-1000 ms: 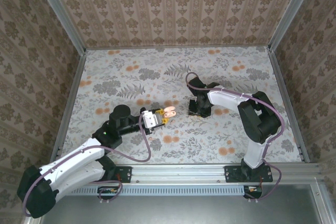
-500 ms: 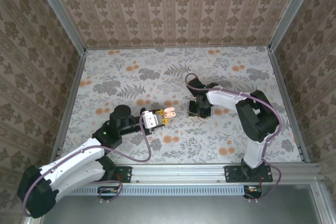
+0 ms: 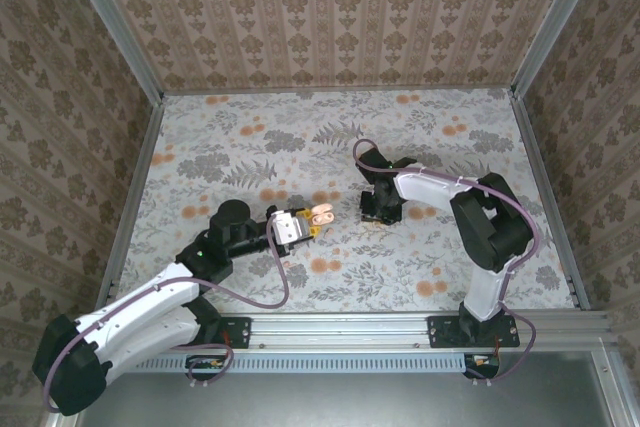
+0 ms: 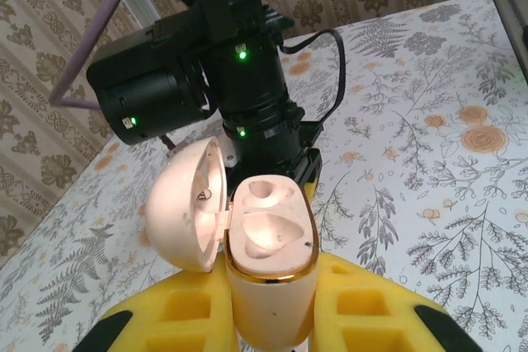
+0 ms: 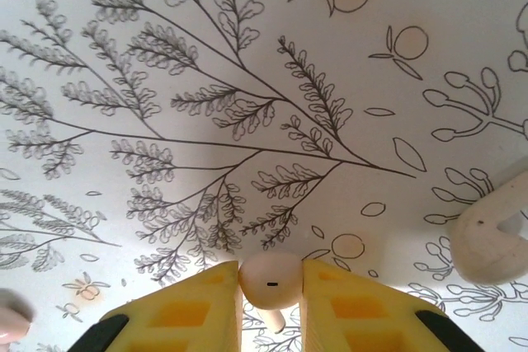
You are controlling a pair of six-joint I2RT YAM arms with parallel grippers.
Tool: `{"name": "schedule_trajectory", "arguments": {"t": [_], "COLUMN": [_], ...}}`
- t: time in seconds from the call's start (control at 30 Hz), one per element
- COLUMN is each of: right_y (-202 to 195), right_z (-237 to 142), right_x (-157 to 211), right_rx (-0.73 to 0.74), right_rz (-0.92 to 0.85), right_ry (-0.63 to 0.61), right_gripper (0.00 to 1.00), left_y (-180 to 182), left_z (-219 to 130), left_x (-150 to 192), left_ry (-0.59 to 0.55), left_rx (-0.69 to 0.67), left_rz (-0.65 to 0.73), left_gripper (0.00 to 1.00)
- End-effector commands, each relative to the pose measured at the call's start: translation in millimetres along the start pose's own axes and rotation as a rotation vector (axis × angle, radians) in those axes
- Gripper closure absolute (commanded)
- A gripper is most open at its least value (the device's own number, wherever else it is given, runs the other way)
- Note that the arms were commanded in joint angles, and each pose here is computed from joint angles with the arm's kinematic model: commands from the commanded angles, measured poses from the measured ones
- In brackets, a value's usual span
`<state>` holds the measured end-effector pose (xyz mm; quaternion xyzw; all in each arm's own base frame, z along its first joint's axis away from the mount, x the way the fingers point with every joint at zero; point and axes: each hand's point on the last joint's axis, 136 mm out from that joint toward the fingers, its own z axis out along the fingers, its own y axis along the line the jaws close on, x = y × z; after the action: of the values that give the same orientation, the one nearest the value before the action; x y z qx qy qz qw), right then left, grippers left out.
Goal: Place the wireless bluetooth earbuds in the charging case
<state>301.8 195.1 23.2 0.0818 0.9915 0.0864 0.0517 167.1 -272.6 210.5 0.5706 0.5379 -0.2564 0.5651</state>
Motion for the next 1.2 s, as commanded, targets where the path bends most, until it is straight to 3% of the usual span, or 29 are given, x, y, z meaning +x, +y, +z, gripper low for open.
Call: {"name": "schedule_trajectory", "arguments": {"t": [0.0, 0.33, 0.8, 1.17], "right_y": [2.0, 10.5, 44.7, 92.2], "right_z": [-21.1, -59.7, -233.2, -275.8], "right_x": [-5.4, -13.6, -23.2, -5.7], "right_rx": [-0.016, -0.114, -0.497, -0.755], "right_rz": [-0.006, 0.019, 0.024, 0.006], "right_ry": [-0.069, -0.198, -0.764, -0.842], "right_gripper": [0.78, 0.81, 0.82, 0.83], "left_y": [8.2, 16.5, 53.2, 58.3], "left_z": [0.1, 0.5, 21.1, 43.1], "left_x": [-8.9, -9.4, -30.9, -53.2], "left_ry": [-0.011, -0.016, -0.142, -0.218], "left_rx": [-0.032, -0.079, -0.217, -0.266], "left_rz": [0.003, -0.046, -0.2, -0.202], "left_gripper": [1.0, 1.0, 1.0, 1.0]}}
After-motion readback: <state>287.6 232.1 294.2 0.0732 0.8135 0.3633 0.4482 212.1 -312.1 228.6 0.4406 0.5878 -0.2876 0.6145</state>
